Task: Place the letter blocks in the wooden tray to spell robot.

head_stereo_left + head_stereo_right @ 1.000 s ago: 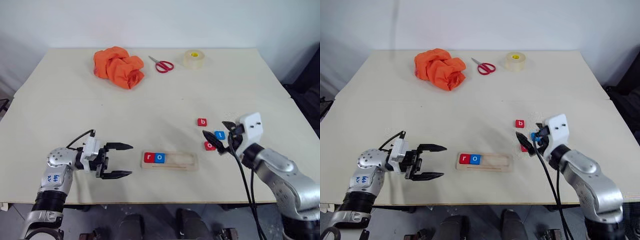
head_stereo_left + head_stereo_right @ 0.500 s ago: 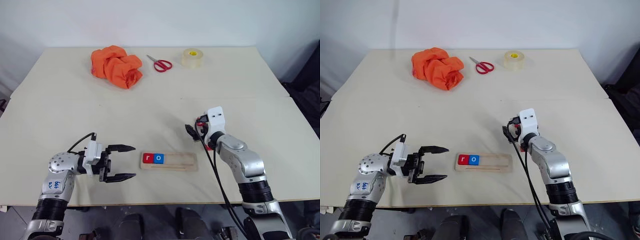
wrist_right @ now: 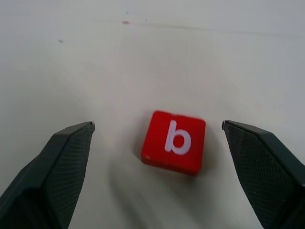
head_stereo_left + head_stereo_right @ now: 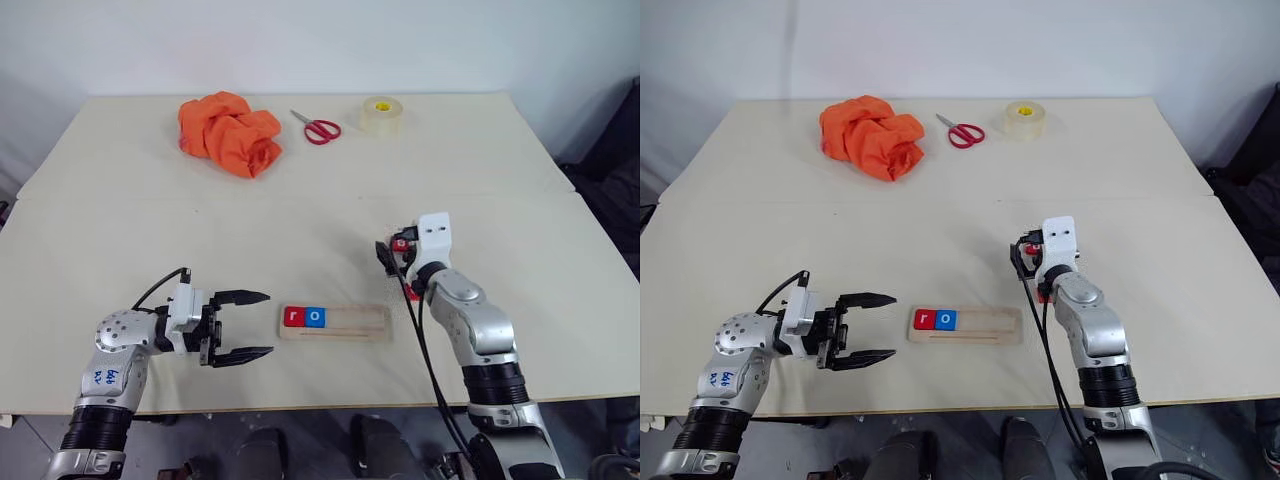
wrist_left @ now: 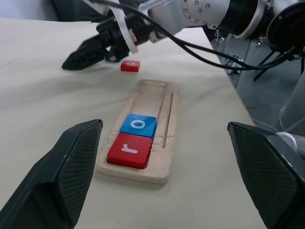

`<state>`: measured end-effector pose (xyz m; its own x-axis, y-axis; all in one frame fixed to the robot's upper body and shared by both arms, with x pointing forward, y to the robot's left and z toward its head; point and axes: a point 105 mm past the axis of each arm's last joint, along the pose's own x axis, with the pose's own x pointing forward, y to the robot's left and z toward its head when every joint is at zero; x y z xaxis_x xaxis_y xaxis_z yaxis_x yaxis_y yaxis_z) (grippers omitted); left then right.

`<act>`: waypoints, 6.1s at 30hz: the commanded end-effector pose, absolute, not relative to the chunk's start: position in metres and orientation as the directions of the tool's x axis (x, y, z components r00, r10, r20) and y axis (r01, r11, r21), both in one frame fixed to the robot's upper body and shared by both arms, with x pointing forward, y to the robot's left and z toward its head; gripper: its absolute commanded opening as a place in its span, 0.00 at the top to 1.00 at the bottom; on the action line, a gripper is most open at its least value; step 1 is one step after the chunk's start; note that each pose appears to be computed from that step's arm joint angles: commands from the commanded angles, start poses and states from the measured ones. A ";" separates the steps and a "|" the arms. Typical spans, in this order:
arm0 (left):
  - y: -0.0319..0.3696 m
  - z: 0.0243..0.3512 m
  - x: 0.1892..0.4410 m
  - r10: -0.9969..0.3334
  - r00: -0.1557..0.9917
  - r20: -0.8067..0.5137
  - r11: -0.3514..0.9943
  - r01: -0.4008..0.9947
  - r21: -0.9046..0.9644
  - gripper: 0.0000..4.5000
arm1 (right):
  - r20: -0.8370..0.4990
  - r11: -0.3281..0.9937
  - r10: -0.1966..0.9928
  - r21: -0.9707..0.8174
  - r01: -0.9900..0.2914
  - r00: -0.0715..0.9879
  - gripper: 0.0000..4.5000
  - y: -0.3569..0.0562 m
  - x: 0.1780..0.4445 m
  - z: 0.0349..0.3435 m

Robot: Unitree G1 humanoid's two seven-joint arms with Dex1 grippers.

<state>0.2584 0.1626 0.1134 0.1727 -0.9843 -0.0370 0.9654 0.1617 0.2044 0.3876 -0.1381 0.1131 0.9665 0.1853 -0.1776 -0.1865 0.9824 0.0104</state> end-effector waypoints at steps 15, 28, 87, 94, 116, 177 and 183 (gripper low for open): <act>0.166 0.119 0.253 -0.989 0.148 -0.020 0.140 0.966 0.218 0.00 | -0.088 0.989 0.142 0.040 -0.139 0.986 0.67 -0.138 0.383 0.137; 0.181 0.117 0.252 -0.997 0.074 -0.028 0.066 0.975 0.212 0.00 | -0.126 1.000 0.007 -0.025 -0.011 0.992 0.67 -0.181 0.292 0.155; 0.178 0.111 0.261 -0.991 0.134 -0.006 0.128 0.955 0.268 0.00 | -0.629 0.463 0.556 -0.308 -0.831 0.543 0.68 -0.215 0.298 0.120; 0.182 0.110 0.262 -0.990 0.143 -0.009 0.135 0.954 0.266 0.00 | -0.616 0.408 0.623 -0.268 -0.873 0.481 0.68 -0.186 0.278 0.155; 0.186 0.109 0.255 -0.982 0.190 -0.009 0.180 0.943 0.279 0.00 | -0.718 0.203 0.634 -0.205 -0.958 0.288 0.68 -0.058 0.281 0.147; 0.185 0.115 0.263 -0.976 0.219 0.007 0.211 0.932 0.294 0.00 | -0.605 0.080 0.757 -0.287 -0.954 0.246 0.76 -0.033 0.286 0.162; 0.185 0.114 0.260 -0.974 0.227 0.008 0.219 0.930 0.295 0.00 | -0.637 0.089 0.725 -0.292 -0.952 0.262 0.99 -0.040 0.301 0.146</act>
